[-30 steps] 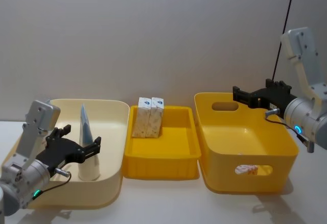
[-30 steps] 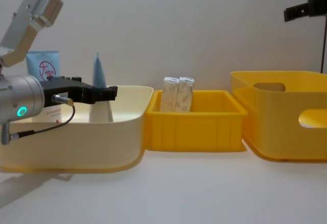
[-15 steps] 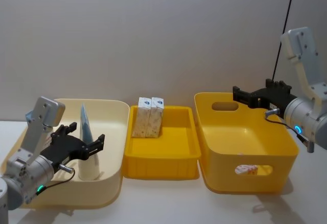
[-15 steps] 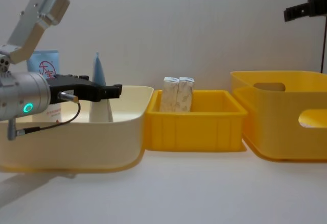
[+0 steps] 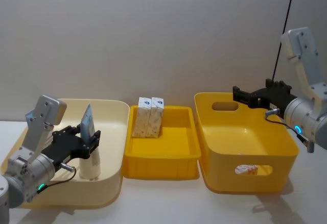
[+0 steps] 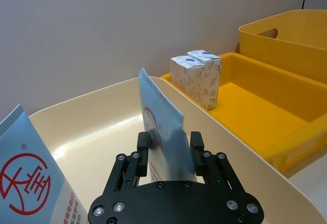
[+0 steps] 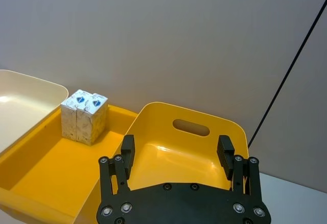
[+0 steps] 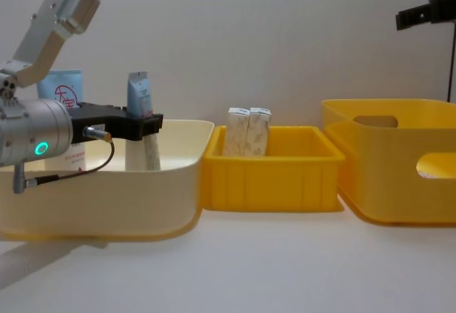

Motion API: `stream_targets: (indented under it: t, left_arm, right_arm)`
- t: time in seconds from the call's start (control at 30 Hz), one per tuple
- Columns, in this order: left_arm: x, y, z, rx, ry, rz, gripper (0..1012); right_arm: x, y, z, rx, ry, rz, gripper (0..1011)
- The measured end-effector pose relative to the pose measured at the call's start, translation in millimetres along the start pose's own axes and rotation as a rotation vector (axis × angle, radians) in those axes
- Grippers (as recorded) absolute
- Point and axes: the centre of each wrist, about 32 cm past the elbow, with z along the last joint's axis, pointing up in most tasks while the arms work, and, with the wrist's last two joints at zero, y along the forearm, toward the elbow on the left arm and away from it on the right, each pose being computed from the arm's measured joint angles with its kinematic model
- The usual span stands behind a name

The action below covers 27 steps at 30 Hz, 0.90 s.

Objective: Bimanual collaborative sorting of washing and personal care products

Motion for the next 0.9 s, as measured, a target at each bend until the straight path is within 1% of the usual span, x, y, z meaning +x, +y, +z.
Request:
stream_targets:
  t: [0.03,0.1,0.13,0.17,0.23,0.5,0.9]
  left_arm:
    - [0.0,-0.1,0.0,0.0,0.0,0.0,513]
    - [0.1,-0.2,0.1,0.0,0.0,-0.001,440]
    - [0.1,-0.3,0.2,0.0,-0.001,-0.001,386]
    - [0.1,-0.3,0.2,0.0,-0.001,-0.001,386]
    - [0.1,-0.6,0.3,0.0,-0.001,-0.002,280]
    - [0.1,-0.9,0.3,-0.001,-0.001,-0.003,229]
    - [0.3,-1.0,0.5,-0.001,-0.001,-0.003,229]
  right_arm:
    - [0.0,0.0,0.0,0.0,0.0,0.0,1001]
    - [0.0,0.0,0.0,0.0,0.0,0.0,1001]
    - [0.0,0.0,0.0,0.0,0.0,0.0,1001]
    - [0.0,0.0,0.0,0.0,0.0,0.0,1001]
    - [0.0,0.0,0.0,0.0,0.0,0.0,1001]
    - [0.0,0.0,0.0,0.0,0.0,0.0,1001]
    - [0.0,0.0,0.0,0.0,0.0,0.0,1001]
